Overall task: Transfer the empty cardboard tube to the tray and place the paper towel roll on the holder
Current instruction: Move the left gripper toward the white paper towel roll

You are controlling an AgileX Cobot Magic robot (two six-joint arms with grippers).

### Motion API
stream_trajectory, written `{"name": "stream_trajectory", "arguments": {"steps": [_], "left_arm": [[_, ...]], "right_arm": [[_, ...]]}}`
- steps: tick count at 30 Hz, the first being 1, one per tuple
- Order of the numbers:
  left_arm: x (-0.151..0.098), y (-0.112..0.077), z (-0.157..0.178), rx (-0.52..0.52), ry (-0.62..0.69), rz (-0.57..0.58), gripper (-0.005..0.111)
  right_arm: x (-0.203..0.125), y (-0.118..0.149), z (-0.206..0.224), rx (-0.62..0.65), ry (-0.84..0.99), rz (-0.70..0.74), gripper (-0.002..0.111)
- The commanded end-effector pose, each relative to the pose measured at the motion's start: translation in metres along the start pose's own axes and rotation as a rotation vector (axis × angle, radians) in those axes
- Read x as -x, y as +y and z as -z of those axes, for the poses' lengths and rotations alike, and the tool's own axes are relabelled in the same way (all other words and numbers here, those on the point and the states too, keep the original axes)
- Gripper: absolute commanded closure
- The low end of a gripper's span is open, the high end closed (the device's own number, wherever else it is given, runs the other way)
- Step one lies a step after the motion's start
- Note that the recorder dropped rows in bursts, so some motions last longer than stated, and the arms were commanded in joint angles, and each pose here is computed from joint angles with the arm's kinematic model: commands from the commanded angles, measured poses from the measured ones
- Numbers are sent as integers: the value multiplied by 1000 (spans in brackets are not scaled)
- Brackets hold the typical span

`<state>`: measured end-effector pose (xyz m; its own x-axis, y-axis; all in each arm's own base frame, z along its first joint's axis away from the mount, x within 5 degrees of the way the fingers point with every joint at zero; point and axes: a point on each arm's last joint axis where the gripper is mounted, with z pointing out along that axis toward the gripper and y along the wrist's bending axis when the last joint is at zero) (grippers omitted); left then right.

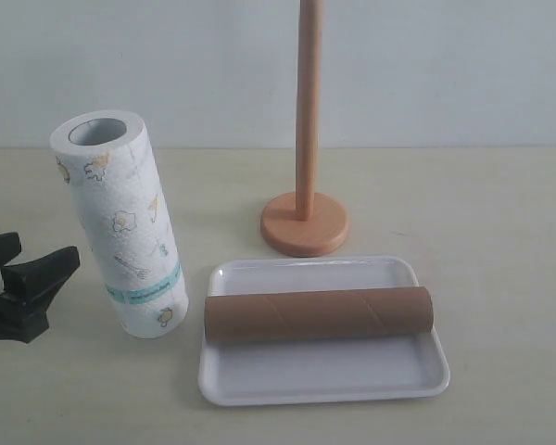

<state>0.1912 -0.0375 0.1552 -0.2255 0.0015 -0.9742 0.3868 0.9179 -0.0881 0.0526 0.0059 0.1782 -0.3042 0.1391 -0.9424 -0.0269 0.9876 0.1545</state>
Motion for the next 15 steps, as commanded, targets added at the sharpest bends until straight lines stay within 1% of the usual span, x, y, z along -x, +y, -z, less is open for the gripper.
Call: {"name": "stream_trajectory", "arguments": {"steps": [1,3,4,7,12,13,15], "left_arm": [[3,1,-3,-4,-16,20,22],[3,1,-3,-10,-14,57,20],[3,0,-3,-16,-6,53,19],[-2,-4,-3,-66,39,-6,19],[2,-17,-3,-222,1,-88,19],[3,-18,-4,-237,0,-99,19],[5,-18,-6,-236,-3,-106,19]], "right_arm": [[0,0,0,-5,-6,8,108],[0,0,0,-5,-6,8,108],[0,0,0,-5,-6,8,108],[0,0,0,-5,-6,8,108],[0,0,0,-5,-6,8,108],[0,0,0,-5,-6,8,108],[1,0,0,-5,-8,8,108]]}}
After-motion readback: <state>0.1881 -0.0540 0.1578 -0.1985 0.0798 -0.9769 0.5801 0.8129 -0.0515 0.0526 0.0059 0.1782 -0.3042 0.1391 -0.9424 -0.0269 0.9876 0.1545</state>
